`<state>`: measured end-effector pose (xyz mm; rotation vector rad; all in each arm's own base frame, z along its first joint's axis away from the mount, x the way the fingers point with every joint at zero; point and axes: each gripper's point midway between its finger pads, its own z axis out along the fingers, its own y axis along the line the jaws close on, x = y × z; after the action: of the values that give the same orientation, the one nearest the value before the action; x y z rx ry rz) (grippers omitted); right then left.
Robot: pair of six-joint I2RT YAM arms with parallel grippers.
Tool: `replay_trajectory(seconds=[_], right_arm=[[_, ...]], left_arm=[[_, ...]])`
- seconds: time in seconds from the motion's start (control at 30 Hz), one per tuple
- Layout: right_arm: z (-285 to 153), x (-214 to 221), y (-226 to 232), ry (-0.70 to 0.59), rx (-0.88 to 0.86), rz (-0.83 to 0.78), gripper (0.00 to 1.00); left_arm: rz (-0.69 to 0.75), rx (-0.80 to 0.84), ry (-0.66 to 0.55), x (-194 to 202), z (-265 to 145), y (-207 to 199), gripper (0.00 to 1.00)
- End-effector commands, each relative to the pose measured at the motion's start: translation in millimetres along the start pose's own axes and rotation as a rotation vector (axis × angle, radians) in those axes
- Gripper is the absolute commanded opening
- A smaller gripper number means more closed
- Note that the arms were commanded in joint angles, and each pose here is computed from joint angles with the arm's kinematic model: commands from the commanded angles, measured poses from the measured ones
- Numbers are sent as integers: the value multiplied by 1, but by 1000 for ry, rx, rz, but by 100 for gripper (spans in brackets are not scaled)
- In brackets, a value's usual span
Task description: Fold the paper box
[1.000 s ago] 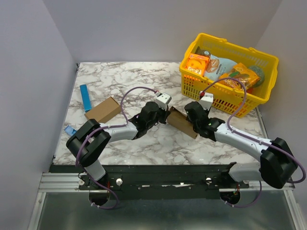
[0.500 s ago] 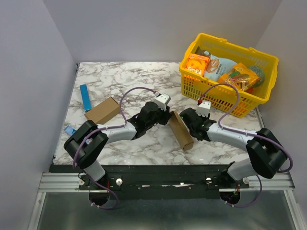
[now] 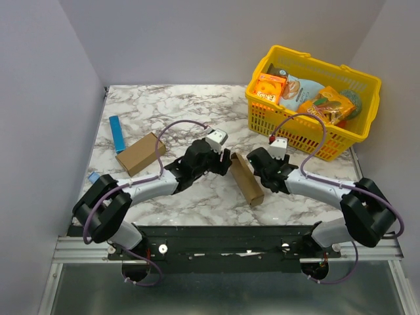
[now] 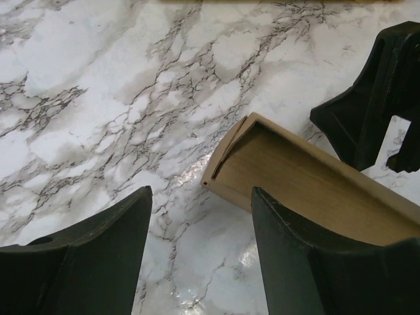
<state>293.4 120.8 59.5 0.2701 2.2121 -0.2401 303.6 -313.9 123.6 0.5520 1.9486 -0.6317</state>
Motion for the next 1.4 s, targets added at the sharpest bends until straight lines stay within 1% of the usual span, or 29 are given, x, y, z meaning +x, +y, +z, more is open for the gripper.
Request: replay_trajectory(seconds=[0.0, 0.03, 0.07, 0.1, 0.17, 0.2, 0.33, 0.43, 0.47, 0.5, 0.6, 0.67, 0.7, 0.73, 0.77, 0.83, 0.87, 0.9, 0.97, 1.07, 1.1, 1.37], right_arm=[[-11, -10, 0, -8, -64, -6, 77], [-11, -10, 0, -2, -74, -6, 81], [-13, -11, -2, -5, -80, -3, 87], [-13, -13, -2, -5, -87, -4, 89], [-14, -14, -6, 6, -99, 9, 92], [-14, -14, -7, 6, -100, 7, 93], [-14, -16, -9, 16, -118, 12, 93], [-15, -17, -11, 23, -136, 33, 93], [-16, -17, -12, 32, -148, 43, 93], [-17, -18, -13, 31, -155, 46, 92], [-29, -26, -14, 6, -207, 55, 89], [-42, -36, -14, -31, -265, 70, 88], [-46, -39, -14, -49, -288, 45, 86], [-50, -36, -15, -57, -317, 30, 85], [-62, -44, -8, -90, -398, 36, 84], [-73, -46, -6, -127, -468, 11, 80], [-78, -42, 0, -124, -525, 0, 79], [-86, -46, 0, -147, -558, 0, 75], [-95, -43, 6, -143, -613, -20, 73], [-104, -40, 14, -139, -662, -55, 69], [-106, -40, 16, -142, -669, -66, 69], [-125, -44, 35, -183, -707, -152, 69]], left_arm=[[-42, 5, -13, -18, -15, 1, 78], [-52, 27, -15, -23, -16, -4, 80], [-84, 28, -20, -29, -16, -5, 83], [-100, 32, -33, -41, -16, -7, 83], [-128, 38, -48, -53, -16, -7, 86], [-154, 48, -69, -64, -16, -10, 87], [-211, 89, -117, -85, -12, -13, 88], [-221, 129, -110, -94, -2, -19, 88], [-221, 137, -82, -87, 6, -20, 88], [-220, 147, -79, -89, 10, -23, 88], [-226, 151, -31, -75, 22, -21, 88], [-235, 144, -4, -66, 27, -18, 87], [-242, 146, 6, -61, 28, -17, 87], [-249, 154, 4, -61, 29, -17, 86], [-256, 159, 8, -59, 30, -17, 84], [-274, 179, 4, -59, 31, -17, 82], [-279, 183, 9, -57, 32, -17, 79], [-288, 188, 13, -56, 33, -18, 77], [-293, 198, 15, -55, 33, -18, 73], [-305, 212, 27, -49, 34, -19, 66], [-305, 213, 34, -47, 34, -19, 65], [-318, 233, 61, -33, 36, -21, 65]])
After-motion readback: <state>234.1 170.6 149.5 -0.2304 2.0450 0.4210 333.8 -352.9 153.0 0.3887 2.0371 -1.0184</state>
